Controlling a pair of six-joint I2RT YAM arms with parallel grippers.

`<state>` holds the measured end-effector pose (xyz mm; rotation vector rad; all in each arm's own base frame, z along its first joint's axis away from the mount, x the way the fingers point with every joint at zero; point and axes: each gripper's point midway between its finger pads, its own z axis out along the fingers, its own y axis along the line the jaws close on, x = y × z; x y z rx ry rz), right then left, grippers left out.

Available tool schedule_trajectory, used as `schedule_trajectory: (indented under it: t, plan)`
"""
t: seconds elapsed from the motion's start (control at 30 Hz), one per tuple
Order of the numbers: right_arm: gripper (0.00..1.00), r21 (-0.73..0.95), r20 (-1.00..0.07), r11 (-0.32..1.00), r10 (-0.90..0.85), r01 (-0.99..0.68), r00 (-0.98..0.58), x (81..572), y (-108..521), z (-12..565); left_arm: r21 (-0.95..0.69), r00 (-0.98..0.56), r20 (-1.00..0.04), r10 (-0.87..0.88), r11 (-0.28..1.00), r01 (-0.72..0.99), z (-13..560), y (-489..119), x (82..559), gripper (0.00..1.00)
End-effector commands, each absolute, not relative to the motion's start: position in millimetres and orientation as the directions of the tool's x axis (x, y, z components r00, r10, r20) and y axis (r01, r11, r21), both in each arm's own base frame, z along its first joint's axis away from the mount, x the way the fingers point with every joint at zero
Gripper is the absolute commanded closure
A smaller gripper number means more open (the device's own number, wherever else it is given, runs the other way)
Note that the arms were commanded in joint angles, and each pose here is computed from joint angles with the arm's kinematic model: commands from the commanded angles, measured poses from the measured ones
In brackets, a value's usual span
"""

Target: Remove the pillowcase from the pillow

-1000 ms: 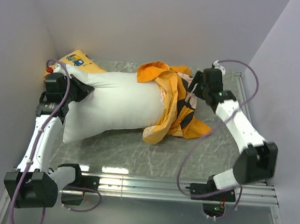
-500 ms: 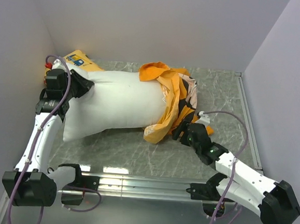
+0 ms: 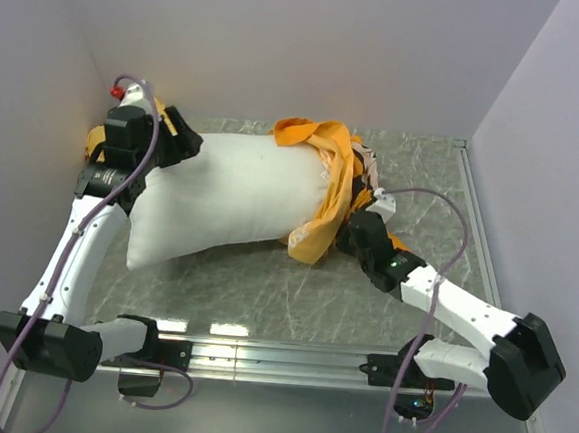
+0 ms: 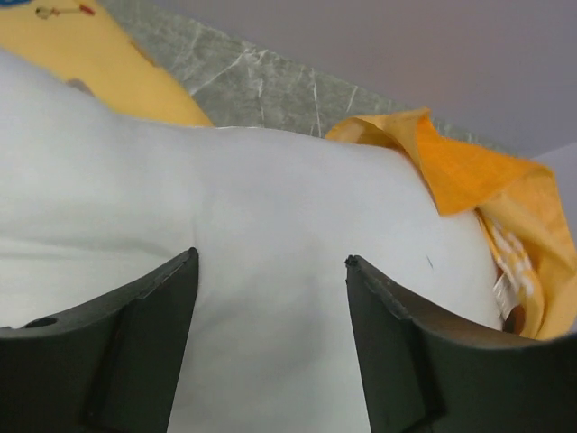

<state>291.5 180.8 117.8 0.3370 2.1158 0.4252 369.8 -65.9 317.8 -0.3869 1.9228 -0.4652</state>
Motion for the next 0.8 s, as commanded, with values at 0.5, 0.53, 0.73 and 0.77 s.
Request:
schedule_trajectory:
  t: [0.5,0.53,0.73,0.77]
  plan:
    - [1.0,0.415,-0.906,0.9,0.396,-0.136,-0.146,287,150,433,-0.242,-0.323,-0.931,-0.167,0.948,0.208,398,-178,328,0.21]
    - [1.0,0.401,-0.91,0.91,0.381,-0.108,-0.164,297,151,421,-0.25,-0.339,-0.925,-0.171,0.946,0.206,389,-181,329,0.21]
    - [1.0,0.345,-0.893,0.936,0.35,0.069,-0.283,353,128,332,-0.332,-0.456,-0.864,-0.215,0.923,0.195,307,-209,341,0.18]
    - [1.0,0.327,-0.886,0.94,0.342,0.101,-0.312,358,122,313,-0.347,-0.471,-0.854,-0.223,0.918,0.195,298,-213,342,0.17]
